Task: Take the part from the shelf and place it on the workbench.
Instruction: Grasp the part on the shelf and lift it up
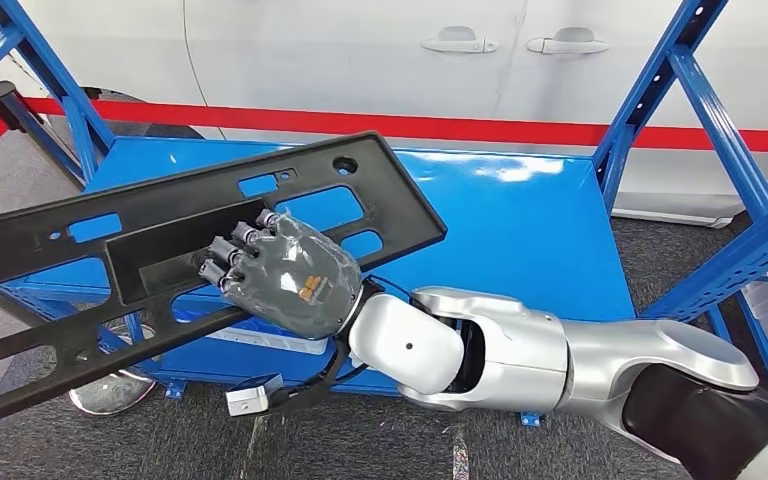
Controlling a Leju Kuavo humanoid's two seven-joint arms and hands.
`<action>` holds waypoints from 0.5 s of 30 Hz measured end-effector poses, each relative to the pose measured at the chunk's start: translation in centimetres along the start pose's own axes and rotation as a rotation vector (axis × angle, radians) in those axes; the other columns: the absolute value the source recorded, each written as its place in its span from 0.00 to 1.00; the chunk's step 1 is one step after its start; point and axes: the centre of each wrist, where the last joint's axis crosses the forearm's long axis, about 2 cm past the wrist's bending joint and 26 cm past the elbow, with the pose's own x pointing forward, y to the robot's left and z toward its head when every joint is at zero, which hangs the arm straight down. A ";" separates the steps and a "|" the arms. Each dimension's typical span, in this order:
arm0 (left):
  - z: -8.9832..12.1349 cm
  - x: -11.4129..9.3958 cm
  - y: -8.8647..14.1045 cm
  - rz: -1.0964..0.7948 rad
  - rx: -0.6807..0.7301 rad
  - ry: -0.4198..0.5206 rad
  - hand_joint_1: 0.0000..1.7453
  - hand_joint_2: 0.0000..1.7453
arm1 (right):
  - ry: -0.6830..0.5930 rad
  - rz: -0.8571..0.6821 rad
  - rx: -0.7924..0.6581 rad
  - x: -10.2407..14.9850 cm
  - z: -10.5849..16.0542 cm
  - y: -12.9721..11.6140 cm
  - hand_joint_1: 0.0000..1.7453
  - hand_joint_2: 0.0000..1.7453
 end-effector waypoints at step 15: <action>0.0 0.7 0.0 -0.036 0.012 -0.018 0.00 1.00 | 0.096 0.026 -0.089 0.0 0.7 -0.2 1.00 1.00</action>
